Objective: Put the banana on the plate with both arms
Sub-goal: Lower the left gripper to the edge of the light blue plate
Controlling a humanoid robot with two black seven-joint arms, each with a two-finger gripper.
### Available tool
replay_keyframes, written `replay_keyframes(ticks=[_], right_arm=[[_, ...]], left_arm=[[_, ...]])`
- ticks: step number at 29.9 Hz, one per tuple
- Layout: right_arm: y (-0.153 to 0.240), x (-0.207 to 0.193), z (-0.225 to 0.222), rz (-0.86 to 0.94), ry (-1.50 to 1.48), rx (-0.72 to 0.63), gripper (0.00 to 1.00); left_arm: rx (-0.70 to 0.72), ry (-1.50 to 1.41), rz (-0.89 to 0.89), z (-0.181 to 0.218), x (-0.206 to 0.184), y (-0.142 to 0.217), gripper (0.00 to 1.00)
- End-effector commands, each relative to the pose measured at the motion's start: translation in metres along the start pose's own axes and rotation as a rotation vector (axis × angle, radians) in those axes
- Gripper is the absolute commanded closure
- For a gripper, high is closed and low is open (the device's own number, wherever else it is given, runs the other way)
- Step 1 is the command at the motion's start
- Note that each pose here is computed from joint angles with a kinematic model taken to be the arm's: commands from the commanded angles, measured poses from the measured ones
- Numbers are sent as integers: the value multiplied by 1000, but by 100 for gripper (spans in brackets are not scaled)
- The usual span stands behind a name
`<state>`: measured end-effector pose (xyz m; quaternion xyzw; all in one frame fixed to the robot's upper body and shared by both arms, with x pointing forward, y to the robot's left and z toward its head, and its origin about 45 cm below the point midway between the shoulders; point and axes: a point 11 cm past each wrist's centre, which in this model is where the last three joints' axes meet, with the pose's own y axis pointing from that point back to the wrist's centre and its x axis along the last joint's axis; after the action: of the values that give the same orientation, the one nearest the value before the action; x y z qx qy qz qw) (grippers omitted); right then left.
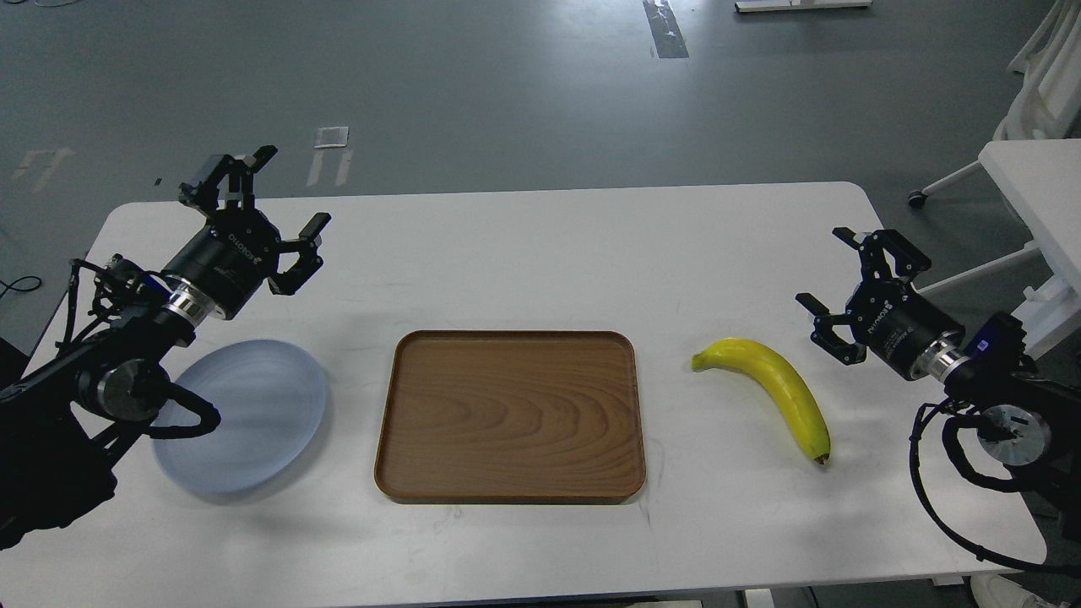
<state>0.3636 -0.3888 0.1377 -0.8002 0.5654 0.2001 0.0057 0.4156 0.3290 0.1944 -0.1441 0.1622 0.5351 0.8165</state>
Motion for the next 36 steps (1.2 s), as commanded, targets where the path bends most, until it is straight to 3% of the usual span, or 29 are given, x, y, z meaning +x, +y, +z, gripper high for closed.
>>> replay_keyframes(ticks=[1,7,13,18,21,27,36], right_arm=[[1,3,-1,9,6,1,0],[1,5,-2,15,10,2,0],[-1,5,-6,11,23,4,0],[0,6,-6,7,37,-1,0],[-2,5,-8,4,40,2,0],[-3,6,-11,7,44,7,0],[-9,1,-4,0,34,3,0]], left_arm=[[6,1,7,-4,2,4,0],[27,-6,16,-8,6,8,0],[24,-67,104,3,37,18,0],[45,-247,-2,33,26,11,0],[152,-557,-229,63,-8,20,0],[308,-956,-460,78,-36,45,0],[664,-1501,-629,69,-2,88,0]])
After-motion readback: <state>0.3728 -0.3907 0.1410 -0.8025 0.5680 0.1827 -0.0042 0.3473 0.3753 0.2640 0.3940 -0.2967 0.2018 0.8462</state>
